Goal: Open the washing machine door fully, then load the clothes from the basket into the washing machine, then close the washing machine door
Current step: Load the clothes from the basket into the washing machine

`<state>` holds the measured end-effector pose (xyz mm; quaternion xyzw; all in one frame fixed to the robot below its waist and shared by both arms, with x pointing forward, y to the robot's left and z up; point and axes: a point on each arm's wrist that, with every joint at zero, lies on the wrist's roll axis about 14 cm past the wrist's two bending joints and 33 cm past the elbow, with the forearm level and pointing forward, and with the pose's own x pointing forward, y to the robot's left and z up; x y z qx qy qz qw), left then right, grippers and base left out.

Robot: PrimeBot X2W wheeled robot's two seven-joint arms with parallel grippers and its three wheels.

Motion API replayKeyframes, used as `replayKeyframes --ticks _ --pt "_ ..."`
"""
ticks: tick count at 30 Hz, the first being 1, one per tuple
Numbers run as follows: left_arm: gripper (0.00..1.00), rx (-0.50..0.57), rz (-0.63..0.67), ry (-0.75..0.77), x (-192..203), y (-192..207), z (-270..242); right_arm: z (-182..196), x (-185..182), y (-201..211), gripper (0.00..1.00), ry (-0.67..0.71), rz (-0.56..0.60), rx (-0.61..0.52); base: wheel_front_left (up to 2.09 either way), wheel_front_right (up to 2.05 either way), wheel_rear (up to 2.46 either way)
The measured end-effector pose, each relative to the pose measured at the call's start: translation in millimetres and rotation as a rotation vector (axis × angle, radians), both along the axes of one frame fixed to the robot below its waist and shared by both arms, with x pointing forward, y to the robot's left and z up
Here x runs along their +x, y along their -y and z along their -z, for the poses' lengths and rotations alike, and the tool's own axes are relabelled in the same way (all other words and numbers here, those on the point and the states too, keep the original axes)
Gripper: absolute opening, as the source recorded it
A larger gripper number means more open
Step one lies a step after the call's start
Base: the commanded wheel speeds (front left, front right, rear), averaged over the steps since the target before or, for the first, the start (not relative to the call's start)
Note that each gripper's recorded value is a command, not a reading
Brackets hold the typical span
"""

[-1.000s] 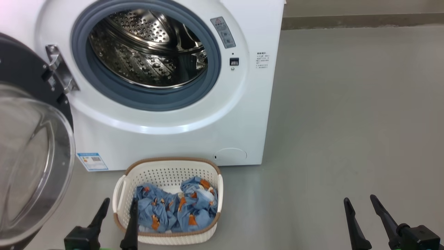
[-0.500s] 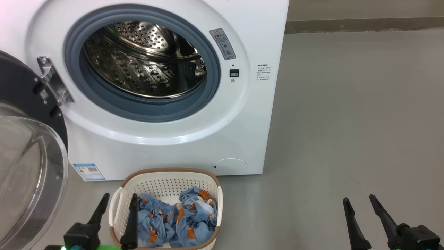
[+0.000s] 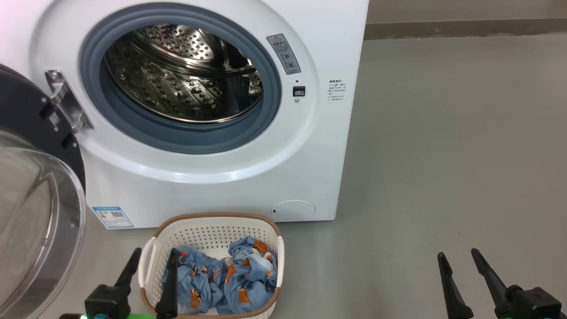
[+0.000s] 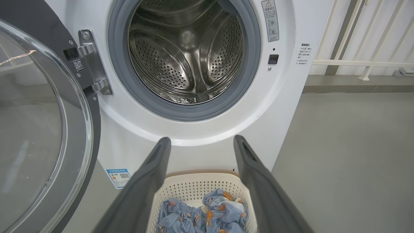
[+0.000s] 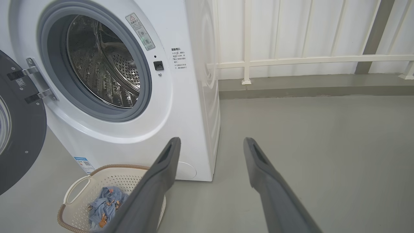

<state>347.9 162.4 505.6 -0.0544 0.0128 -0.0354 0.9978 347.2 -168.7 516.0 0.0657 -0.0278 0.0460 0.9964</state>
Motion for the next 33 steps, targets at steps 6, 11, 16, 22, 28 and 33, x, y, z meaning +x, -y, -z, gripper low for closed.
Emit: replayKeyframes --ticks 6,11,16,22,28,33 --pt "1.00 0.005 0.006 -0.047 -1.0 3.4 14.8 2.2 0.9 -2.3 1.00 -0.007 -0.007 0.001 0.00 0.00 0.00" --pt "1.00 0.008 0.045 -0.131 4.4 16.2 41.5 5.9 3.7 -7.0 1.00 -0.020 -0.020 0.004 0.00 0.00 0.00" --pt "1.00 0.006 0.093 -0.242 16.1 33.7 76.0 9.5 12.4 -8.5 1.00 -0.032 -0.022 0.013 0.00 0.00 0.00" --pt "1.00 0.003 0.162 -0.376 38.4 53.0 115.6 16.5 28.3 -11.5 1.00 -0.050 -0.028 0.025 0.00 0.00 0.00" --pt "1.00 0.011 0.239 -0.523 57.8 70.0 157.3 24.6 46.7 -14.6 1.00 -0.060 -0.034 0.035 0.00 0.00 0.00" --pt "1.00 0.022 0.297 -0.607 82.5 85.5 181.7 34.8 61.3 -14.8 1.00 -0.068 -0.032 0.049 0.00 0.00 0.00"
